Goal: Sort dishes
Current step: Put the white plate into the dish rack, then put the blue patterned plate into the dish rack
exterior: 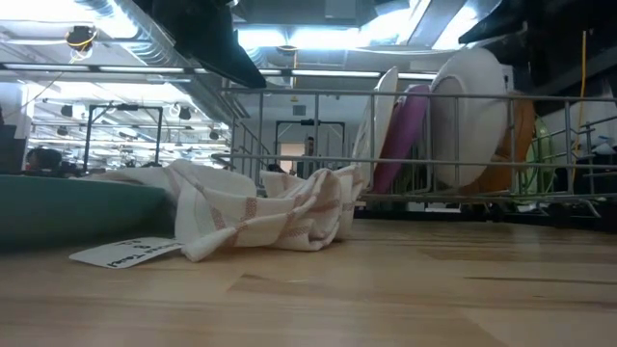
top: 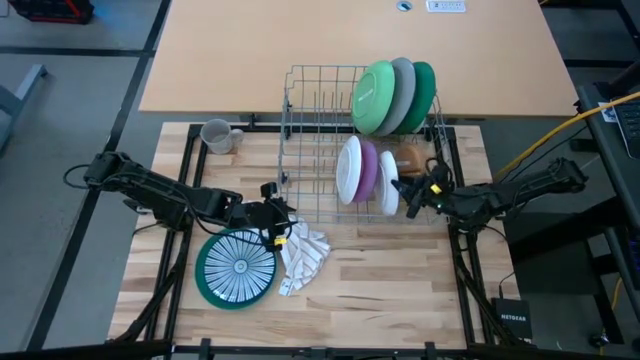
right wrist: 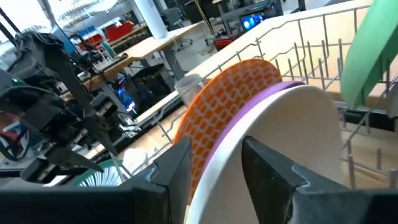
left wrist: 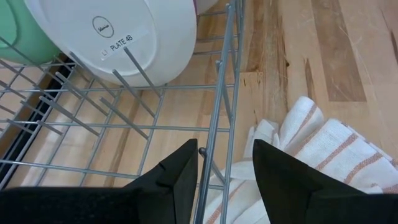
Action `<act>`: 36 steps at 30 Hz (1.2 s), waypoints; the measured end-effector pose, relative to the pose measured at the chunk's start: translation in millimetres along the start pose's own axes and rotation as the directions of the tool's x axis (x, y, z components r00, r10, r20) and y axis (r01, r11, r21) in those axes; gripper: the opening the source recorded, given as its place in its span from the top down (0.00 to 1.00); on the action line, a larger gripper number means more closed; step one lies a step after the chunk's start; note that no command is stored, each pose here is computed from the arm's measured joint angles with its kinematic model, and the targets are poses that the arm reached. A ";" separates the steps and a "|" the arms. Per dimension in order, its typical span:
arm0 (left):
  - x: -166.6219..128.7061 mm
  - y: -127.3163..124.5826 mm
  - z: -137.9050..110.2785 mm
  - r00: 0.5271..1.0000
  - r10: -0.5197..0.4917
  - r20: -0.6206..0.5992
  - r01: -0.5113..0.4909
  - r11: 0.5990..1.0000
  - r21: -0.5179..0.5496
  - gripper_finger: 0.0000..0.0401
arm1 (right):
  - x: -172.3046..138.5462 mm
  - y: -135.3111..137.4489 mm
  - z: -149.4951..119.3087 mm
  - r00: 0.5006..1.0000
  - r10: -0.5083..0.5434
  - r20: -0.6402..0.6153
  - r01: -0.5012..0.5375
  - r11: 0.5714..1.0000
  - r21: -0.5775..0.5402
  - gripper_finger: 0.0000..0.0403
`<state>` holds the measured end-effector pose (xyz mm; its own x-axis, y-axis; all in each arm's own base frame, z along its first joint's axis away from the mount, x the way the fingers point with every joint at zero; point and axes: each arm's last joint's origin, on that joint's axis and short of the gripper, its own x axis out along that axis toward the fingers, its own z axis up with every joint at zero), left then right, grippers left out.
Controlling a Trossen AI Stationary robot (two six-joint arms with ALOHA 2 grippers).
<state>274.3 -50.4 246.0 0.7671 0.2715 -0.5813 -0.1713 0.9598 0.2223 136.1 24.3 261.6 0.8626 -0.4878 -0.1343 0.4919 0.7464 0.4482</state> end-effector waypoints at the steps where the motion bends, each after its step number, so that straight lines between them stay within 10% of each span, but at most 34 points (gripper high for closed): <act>1: 0.0 0.0 0.0 1.000 0.000 0.000 0.000 1.000 0.000 0.64 | -1.2 -1.5 0.3 1.000 -0.006 -0.001 0.006 1.000 -0.006 0.65; 21: 0.0 0.0 0.0 1.000 0.000 0.000 0.000 1.000 0.000 0.64 | 4.3 -9.7 -12.3 0.970 -0.236 0.051 0.242 0.959 -0.151 0.65; 36: -0.9 -2.0 -0.2 1.000 -0.006 0.001 0.006 1.000 0.005 0.64 | -3.4 4.2 18.6 0.989 -0.140 0.042 0.146 0.959 -0.242 0.65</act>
<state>273.8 -52.6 245.9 0.7685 0.2657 -0.5821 -0.1635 0.9611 0.2228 133.0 20.7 280.4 0.7797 -0.6059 -0.1579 0.6262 0.7544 0.1968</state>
